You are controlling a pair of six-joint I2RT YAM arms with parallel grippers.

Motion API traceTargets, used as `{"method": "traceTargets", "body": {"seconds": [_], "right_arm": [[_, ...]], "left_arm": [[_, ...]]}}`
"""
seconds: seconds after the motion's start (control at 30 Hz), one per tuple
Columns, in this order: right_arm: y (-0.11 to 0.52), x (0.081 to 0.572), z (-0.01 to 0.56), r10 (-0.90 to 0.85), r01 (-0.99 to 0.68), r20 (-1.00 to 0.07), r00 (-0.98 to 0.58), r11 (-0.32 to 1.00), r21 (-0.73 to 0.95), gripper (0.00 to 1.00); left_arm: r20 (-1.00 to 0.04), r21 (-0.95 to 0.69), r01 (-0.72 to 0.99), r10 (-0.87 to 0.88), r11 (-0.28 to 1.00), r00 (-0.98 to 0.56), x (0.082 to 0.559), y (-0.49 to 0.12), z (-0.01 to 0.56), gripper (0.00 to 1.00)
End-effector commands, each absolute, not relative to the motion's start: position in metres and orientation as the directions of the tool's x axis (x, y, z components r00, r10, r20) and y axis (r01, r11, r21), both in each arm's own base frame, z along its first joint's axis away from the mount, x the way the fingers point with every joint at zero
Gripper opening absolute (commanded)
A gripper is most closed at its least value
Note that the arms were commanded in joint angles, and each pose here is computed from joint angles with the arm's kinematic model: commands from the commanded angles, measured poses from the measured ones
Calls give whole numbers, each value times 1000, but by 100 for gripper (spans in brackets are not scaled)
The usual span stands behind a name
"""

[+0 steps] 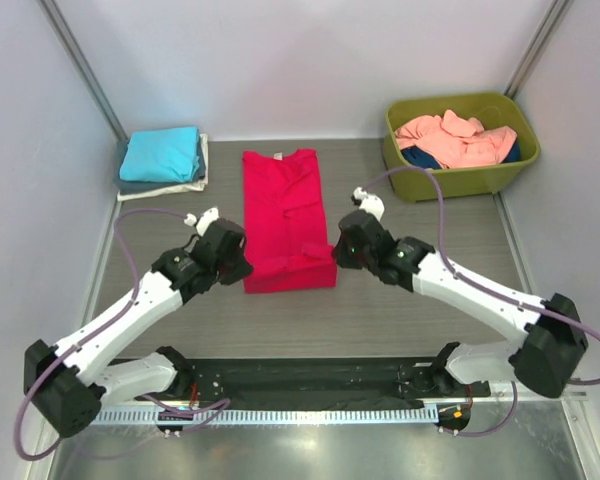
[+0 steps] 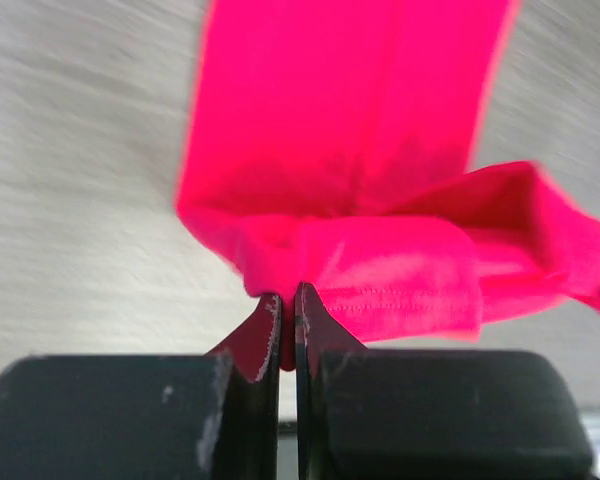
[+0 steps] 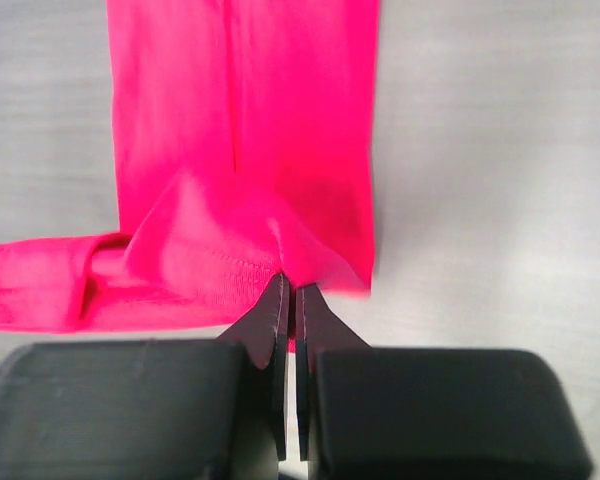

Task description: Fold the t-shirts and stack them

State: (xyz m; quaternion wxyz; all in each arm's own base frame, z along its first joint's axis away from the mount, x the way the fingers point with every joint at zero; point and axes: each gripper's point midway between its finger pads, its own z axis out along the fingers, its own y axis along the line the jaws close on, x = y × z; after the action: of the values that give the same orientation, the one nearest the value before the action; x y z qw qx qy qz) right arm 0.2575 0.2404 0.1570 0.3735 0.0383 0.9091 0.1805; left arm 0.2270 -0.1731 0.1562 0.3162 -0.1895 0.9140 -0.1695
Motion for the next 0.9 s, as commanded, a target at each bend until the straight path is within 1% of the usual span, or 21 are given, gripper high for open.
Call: {"method": "traceTargets", "body": {"seconds": [0.0, 0.03, 0.07, 0.13, 0.17, 0.2, 0.23, 0.4, 0.43, 0.5, 0.73, 0.83, 0.87], "right_arm": [[247, 293, 170, 90, -166, -713, -695, 945, 282, 1], [249, 307, 179, 100, -165, -722, -685, 944, 286, 1], [251, 315, 168, 83, -158, -706, -704, 950, 269, 1], [259, 332, 174, 68, -181, -710, -701, 946, 269, 1], [255, 342, 172, 75, -167, -706, -704, 949, 268, 1], [257, 349, 161, 59, -167, -692, -719, 952, 255, 1], [260, 357, 167, 67, -174, -699, -712, 948, 268, 1], [262, 386, 160, 69, -165, -692, -719, 950, 266, 1], [266, 393, 156, 66, -168, -685, -725, 948, 270, 1], [265, 403, 152, 74, -161, -679, -730, 948, 275, 1], [275, 428, 133, 70, -162, -648, -759, 943, 292, 1], [276, 440, 120, 71, -152, -633, -771, 945, 291, 1], [277, 444, 106, 67, -143, -614, -786, 947, 287, 1]], "left_arm": [[-561, -421, -187, -416, 888, -716, 265, -165, 172, 1], [-564, -412, -191, -414, 891, -715, 274, -164, 171, 1], [-563, -382, -206, -404, 901, -721, 287, -158, 163, 0], [-562, -400, -184, -399, 898, -724, 306, -165, 172, 0], [-551, -373, -186, -379, 909, -744, 315, -163, 161, 0], [-553, -390, -163, -372, 906, -745, 324, -169, 166, 0], [-558, -391, -155, -367, 907, -744, 332, -171, 166, 0], [-528, -367, -189, -371, 911, -764, 364, -165, 149, 0], [-537, -373, -192, -380, 908, -753, 373, -163, 153, 0], [-525, -350, -200, -368, 915, -767, 382, -161, 140, 0], [-480, -345, -221, -374, 912, -794, 410, -156, 122, 0], [-459, -337, -239, -381, 911, -803, 419, -154, 111, 0], [-449, -328, -249, -382, 911, -808, 425, -154, 104, 1]]}}
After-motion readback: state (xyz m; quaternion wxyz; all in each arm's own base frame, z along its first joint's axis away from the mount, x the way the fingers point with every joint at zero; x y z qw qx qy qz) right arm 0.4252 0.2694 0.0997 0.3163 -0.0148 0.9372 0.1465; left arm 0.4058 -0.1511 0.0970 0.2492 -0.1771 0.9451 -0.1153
